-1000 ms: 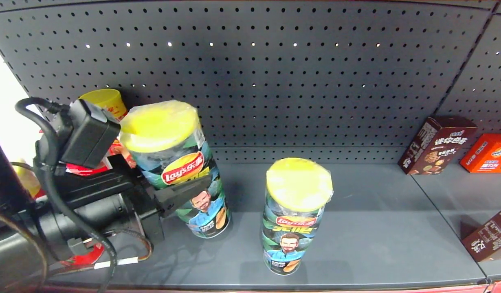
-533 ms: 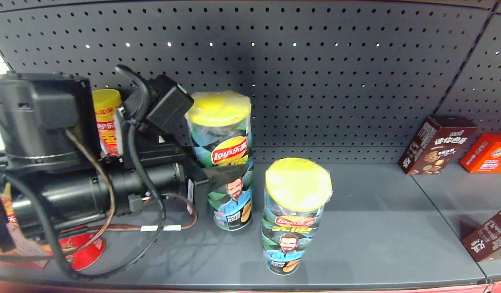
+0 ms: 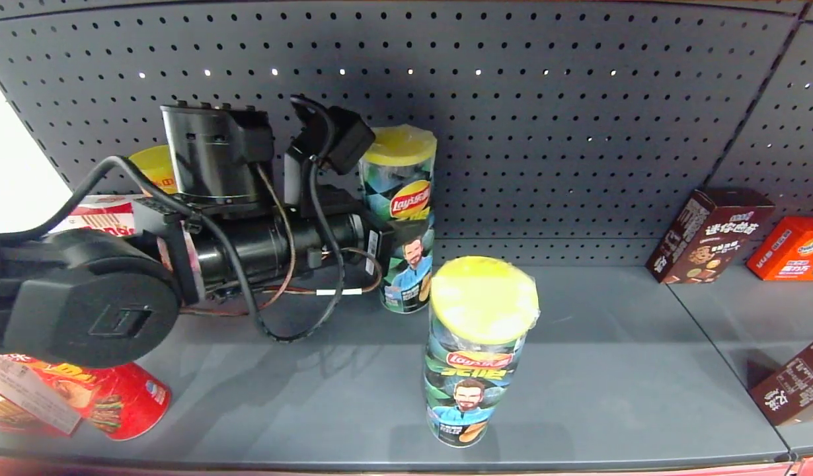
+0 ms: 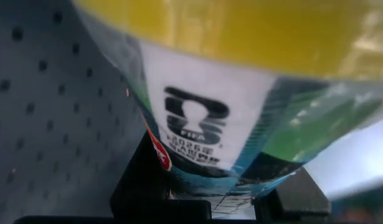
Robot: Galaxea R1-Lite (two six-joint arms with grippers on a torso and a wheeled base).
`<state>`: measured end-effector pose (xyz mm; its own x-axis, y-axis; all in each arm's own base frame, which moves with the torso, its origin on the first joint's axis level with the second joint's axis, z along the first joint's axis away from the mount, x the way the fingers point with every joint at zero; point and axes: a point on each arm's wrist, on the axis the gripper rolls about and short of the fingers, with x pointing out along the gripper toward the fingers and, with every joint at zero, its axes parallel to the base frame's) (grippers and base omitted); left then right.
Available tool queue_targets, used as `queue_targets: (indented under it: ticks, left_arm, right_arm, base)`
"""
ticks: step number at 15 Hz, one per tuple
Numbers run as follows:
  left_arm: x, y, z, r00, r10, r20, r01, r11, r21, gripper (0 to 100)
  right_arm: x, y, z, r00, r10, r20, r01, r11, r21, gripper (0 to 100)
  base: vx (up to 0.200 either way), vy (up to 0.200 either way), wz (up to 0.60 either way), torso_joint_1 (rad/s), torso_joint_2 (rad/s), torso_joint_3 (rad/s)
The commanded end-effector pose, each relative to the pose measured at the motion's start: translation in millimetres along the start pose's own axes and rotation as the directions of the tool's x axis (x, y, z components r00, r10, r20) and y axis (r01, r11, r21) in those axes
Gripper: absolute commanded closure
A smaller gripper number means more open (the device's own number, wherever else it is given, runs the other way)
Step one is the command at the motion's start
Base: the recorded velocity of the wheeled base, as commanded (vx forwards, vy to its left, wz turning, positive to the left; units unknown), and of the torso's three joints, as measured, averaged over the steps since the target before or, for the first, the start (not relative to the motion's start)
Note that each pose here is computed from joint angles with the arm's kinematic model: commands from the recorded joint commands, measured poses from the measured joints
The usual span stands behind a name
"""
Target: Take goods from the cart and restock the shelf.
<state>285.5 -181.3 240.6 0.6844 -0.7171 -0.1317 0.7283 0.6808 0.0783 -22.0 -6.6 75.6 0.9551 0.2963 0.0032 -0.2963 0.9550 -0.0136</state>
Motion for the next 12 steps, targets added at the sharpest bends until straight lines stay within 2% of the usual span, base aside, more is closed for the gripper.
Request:
queue_targets:
  ticks: [1, 4, 9, 12]
  left_arm:
    - [24.6, 4.2, -13.8, 1.0, -0.005, -0.013, 0.005, 1.0, -0.004, 100]
    - [41.1, 6.1, -19.4, 0.998, -0.063, -0.008, 0.063, 0.998, 0.0, 100]
    - [56.2, 11.9, -23.7, 0.998, -0.062, -0.009, 0.062, 0.997, 0.04, 100]
    - [62.2, 15.4, -29.1, 0.998, -0.057, -0.019, 0.058, 0.998, 0.036, 100]
  right_arm:
    - [0.1, 0.0, 0.1, 1.0, 0.001, -0.002, -0.001, 1.0, 0.0, 0]
    - [0.1, 0.0, 0.1, 1.0, 0.001, -0.002, -0.001, 1.0, 0.0, 0]
    - [0.1, 0.0, 0.1, 1.0, 0.001, -0.002, -0.001, 1.0, 0.0, 0]
    - [0.1, 0.0, 0.1, 1.0, 0.001, -0.002, -0.001, 1.0, 0.0, 0]
  base:
    - [0.0, 0.0, 0.0, 0.0, 0.0, 0.0]
    - [0.0, 0.0, 0.0, 0.0, 0.0, 0.0]
    - [0.0, 0.0, 0.0, 0.0, 0.0, 0.0]
    - [0.0, 0.0, 0.0, 0.0, 0.0, 0.0]
